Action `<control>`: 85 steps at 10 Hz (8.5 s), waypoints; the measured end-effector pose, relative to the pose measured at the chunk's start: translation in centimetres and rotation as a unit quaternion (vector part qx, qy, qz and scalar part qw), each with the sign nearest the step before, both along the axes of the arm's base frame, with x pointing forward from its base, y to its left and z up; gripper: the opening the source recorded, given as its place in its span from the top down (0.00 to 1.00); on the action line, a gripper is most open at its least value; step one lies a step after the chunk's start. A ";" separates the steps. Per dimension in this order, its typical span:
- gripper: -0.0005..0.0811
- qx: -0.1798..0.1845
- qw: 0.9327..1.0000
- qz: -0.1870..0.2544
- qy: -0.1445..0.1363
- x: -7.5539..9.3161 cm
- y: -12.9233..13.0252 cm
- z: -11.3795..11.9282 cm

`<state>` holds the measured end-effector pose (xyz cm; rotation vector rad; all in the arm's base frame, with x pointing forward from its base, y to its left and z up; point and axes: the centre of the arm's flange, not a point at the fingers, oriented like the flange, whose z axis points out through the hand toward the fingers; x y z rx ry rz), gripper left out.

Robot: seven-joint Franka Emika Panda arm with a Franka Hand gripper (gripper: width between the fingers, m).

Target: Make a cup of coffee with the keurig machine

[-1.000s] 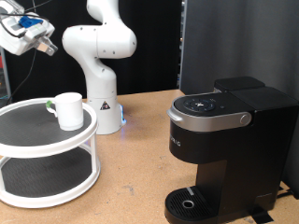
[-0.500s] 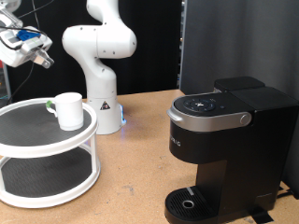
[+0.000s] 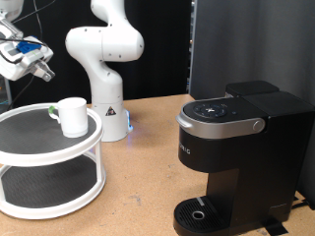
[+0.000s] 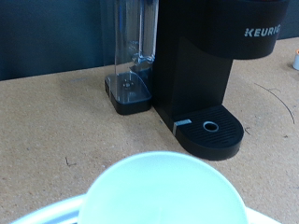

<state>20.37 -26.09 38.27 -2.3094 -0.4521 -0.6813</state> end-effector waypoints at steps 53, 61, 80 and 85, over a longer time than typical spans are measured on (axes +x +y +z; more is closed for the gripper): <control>0.91 0.023 0.999 -0.024 0.022 5.0 4.3 -1.3; 0.91 0.004 0.999 -0.053 0.005 11.4 12.2 -1.7; 0.91 -0.066 0.995 -0.063 0.051 14.5 15.5 -8.0; 0.91 -0.084 0.992 -0.064 0.065 15.8 16.6 -12.3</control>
